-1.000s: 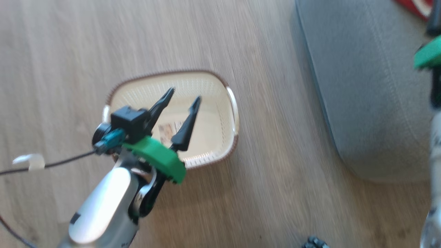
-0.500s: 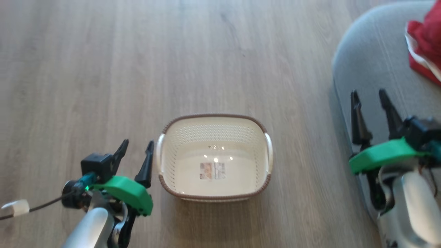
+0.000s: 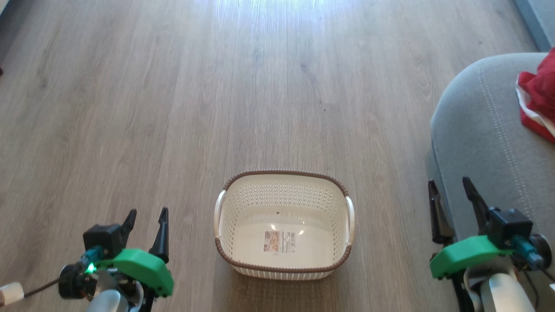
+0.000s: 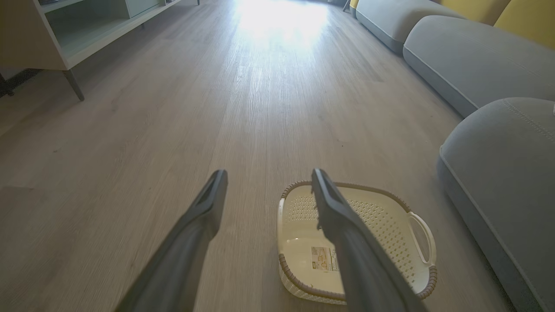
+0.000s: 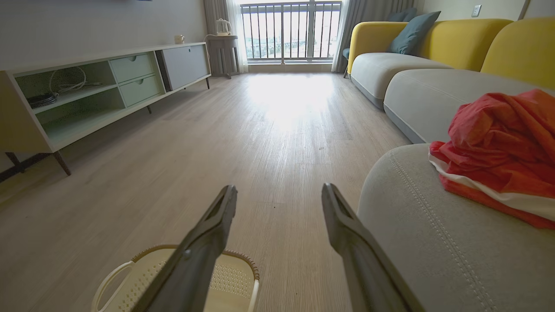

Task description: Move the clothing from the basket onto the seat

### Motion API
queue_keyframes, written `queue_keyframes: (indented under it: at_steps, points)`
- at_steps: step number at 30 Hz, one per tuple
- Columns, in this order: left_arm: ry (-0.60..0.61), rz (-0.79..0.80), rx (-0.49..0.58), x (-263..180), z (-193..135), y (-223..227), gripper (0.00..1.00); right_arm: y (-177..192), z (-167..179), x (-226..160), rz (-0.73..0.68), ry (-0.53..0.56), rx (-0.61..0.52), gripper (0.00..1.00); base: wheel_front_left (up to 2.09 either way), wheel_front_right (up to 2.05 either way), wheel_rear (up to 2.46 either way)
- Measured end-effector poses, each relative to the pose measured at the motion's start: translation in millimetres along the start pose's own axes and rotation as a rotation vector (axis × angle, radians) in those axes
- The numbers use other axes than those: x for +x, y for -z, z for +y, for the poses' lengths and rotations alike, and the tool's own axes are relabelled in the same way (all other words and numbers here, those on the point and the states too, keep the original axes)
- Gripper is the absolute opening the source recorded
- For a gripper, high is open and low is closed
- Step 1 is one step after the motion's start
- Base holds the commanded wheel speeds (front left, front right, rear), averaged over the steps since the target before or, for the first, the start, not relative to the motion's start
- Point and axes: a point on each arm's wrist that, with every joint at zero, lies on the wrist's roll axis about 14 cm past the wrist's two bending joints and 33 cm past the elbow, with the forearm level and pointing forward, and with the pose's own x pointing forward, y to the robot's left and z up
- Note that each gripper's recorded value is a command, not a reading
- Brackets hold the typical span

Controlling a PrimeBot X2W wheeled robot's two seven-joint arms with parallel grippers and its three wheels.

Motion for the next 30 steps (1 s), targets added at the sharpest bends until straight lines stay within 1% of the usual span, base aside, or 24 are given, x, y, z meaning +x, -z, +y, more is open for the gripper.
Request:
queue_keyframes:
  at_steps: [8,9,11,15,30]
  points:
    - [0.004,-0.017,0.006,-4,-3,-2,1.0,2,3,-8,0.003,-0.003,0.013,1.0,0.0,0.0,0.0]
    - [0.014,-0.023,-0.004,-4,-5,-4,0.0,1,2,-8,0.002,-0.003,0.016,0.0,0.0,0.0,0.0]
    - [0.01,-0.003,-0.008,-6,-5,3,0.0,9,2,-10,0.026,0.0,0.02,0.0,0.0,0.0,0.0]
    - [-0.006,0.082,-0.032,-19,-5,32,0.0,34,0,-24,0.109,0.016,0.047,0.0,0.0,0.0,0.0]
    - [-0.037,0.108,-0.198,-16,-3,31,0.0,35,-8,-25,0.119,0.071,0.218,0.0,0.0,0.0,0.0]
